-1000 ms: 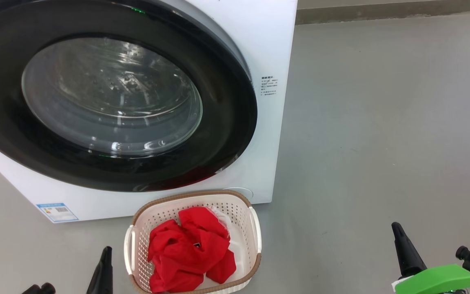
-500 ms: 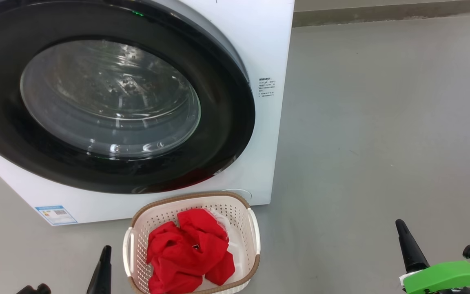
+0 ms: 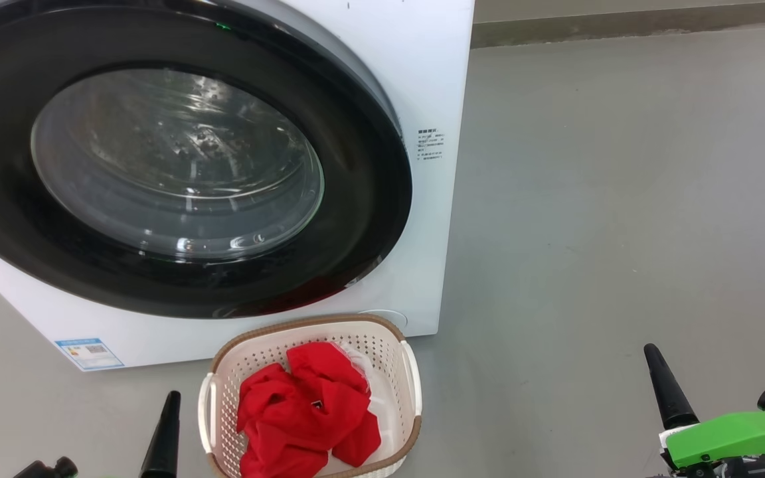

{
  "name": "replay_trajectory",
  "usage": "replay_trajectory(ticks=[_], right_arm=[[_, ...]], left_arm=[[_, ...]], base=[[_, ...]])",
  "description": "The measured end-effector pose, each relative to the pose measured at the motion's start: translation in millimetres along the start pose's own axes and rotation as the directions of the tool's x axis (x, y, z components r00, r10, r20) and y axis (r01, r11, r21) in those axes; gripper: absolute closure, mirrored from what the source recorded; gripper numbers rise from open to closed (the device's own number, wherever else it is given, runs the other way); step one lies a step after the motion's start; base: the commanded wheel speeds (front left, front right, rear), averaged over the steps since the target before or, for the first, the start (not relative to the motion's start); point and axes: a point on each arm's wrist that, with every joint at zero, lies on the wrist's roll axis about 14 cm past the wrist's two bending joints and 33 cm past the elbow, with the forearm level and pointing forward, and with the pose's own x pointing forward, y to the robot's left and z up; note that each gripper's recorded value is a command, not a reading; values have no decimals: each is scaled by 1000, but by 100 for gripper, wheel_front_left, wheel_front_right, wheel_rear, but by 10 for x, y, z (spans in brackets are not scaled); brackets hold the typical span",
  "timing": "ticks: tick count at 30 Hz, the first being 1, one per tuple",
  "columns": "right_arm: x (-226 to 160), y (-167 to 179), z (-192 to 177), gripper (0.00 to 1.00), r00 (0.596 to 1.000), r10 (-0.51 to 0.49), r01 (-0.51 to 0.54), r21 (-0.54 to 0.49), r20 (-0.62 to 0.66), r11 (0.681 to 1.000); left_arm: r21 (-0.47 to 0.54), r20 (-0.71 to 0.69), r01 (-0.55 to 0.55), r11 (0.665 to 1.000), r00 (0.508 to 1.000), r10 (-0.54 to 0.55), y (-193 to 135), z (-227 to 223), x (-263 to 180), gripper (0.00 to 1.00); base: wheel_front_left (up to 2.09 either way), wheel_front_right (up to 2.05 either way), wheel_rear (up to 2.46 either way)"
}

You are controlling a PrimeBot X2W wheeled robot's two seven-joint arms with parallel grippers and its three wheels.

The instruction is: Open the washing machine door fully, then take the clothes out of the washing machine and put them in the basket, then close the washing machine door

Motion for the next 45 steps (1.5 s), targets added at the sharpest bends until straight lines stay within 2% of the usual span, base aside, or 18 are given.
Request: replay_trajectory(ticks=[11, 23, 36, 45], right_arm=[[-12, -2, 71, 100, 1000, 0, -1, 104, 12, 995], [28, 113, 119, 100, 999, 35, -37, 203, 14, 979], [41, 187, 219, 100, 997, 62, -70, 320, 35, 945], [33, 227, 243, 100, 996, 81, -89, 390, 35, 916]], left_arm=[[-108, -16, 7, 994, 1000, -8, -28, -16, 8, 100], [-228, -24, 36, 973, 999, -43, -138, -2, 55, 100], [-352, -36, 49, 935, 997, -66, -190, -9, 60, 100], [-437, -34, 82, 896, 994, -107, -307, 28, 105, 100]], base=[[0, 0, 0], [0, 0, 0], [0, 0, 0], [0, 0, 0]])
